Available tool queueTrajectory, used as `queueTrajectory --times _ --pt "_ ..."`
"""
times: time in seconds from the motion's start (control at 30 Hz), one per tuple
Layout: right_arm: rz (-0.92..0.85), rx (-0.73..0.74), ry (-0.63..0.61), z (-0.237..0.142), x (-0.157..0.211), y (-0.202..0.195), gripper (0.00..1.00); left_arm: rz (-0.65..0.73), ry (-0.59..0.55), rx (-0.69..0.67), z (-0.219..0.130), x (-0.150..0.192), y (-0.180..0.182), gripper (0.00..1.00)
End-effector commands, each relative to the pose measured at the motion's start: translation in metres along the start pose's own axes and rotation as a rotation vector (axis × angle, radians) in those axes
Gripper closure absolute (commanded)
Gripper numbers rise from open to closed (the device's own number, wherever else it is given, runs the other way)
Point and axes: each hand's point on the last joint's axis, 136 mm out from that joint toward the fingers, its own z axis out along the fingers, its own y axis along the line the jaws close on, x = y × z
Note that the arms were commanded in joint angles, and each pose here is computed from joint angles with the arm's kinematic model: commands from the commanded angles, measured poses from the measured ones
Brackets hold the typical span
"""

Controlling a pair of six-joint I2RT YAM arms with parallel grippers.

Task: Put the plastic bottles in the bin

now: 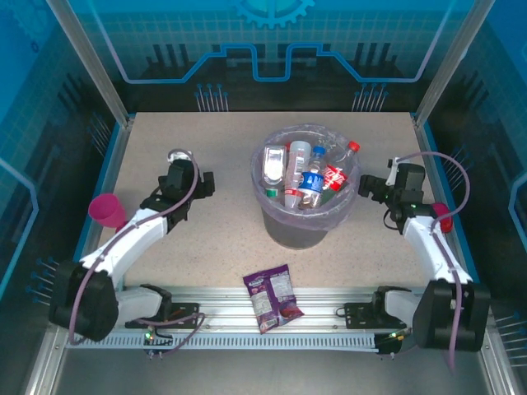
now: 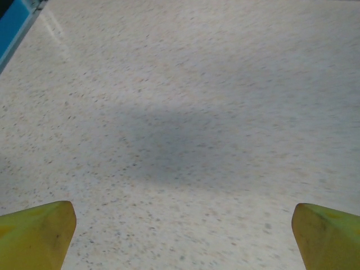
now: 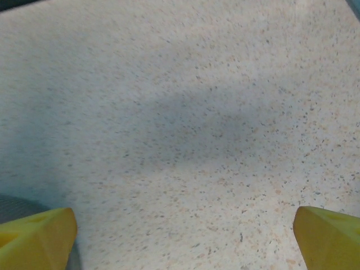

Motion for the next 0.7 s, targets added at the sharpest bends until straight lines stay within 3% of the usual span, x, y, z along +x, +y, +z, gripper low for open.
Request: queueTrajectory --times 0.0,0.1,0.27,0.37,0.47,0.67 --pt "-0.029 0.047 -0.13 0.018 -0.02 -0.004 0.0 -0.004 -0.093 -0.098 0.021 -0.008 0.013 0.01" --pt "-0.015 0.105 -0.149 0.04 -0.009 -0.011 0.0 0.023 -0.049 -0.117 0.036 0.0 0.012 0.01" --pt "-0.101 0.109 -0.179 0.066 -0.001 0.005 0.0 0.085 -0.134 -0.113 0.053 -0.012 0.008 0.01" --pt "-0.167 0.137 -0.213 0.071 -0.007 0.011 0.0 0.132 -0.099 -0.135 0.061 -0.009 0.011 0.01" --pt "-0.205 0.14 -0.215 0.077 -0.007 0.018 0.0 0.176 -0.188 -0.135 0.062 -0.009 0.015 0.01" --pt "-0.301 0.121 -0.297 0.069 -0.004 0.038 0.0 0.045 -0.261 -0.086 0.065 0.01 0.038 0.01"
